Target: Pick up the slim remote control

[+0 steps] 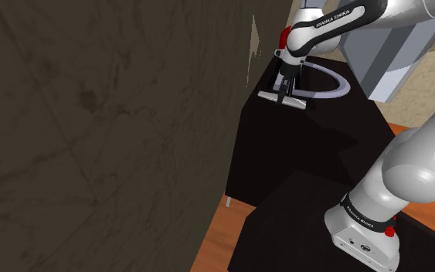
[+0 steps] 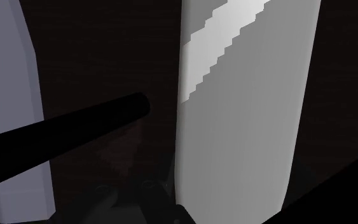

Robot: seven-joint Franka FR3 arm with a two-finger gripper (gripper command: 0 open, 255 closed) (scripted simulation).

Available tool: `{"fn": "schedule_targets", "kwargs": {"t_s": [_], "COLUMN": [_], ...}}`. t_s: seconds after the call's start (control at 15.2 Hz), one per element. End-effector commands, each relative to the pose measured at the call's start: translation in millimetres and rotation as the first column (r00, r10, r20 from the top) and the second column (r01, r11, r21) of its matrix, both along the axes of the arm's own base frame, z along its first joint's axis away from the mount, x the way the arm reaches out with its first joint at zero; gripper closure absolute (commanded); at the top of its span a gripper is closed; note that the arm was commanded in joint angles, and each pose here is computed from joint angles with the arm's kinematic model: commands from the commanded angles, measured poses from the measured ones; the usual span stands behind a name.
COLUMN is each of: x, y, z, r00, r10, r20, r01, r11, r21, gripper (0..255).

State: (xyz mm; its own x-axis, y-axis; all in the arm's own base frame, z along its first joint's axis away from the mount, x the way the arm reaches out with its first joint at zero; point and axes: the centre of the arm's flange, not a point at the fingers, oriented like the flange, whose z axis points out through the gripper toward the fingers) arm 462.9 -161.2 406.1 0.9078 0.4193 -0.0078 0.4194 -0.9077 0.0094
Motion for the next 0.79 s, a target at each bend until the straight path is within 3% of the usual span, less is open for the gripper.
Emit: {"fn": "schedule_targets", "kwargs": {"t_s": [0.0, 0.73], "x": [-0.2, -0.2], "y": [-0.8, -0.8], "z": [9.6, 67.7], "r00": [1.0, 1.0], "r10": [-0.001, -0.001], "r20": [0.0, 0.0], "r01": [0.001, 0.001], "r11": [1.0, 1.0], "r21": [0.0, 0.0], "gripper": [255, 255]}}
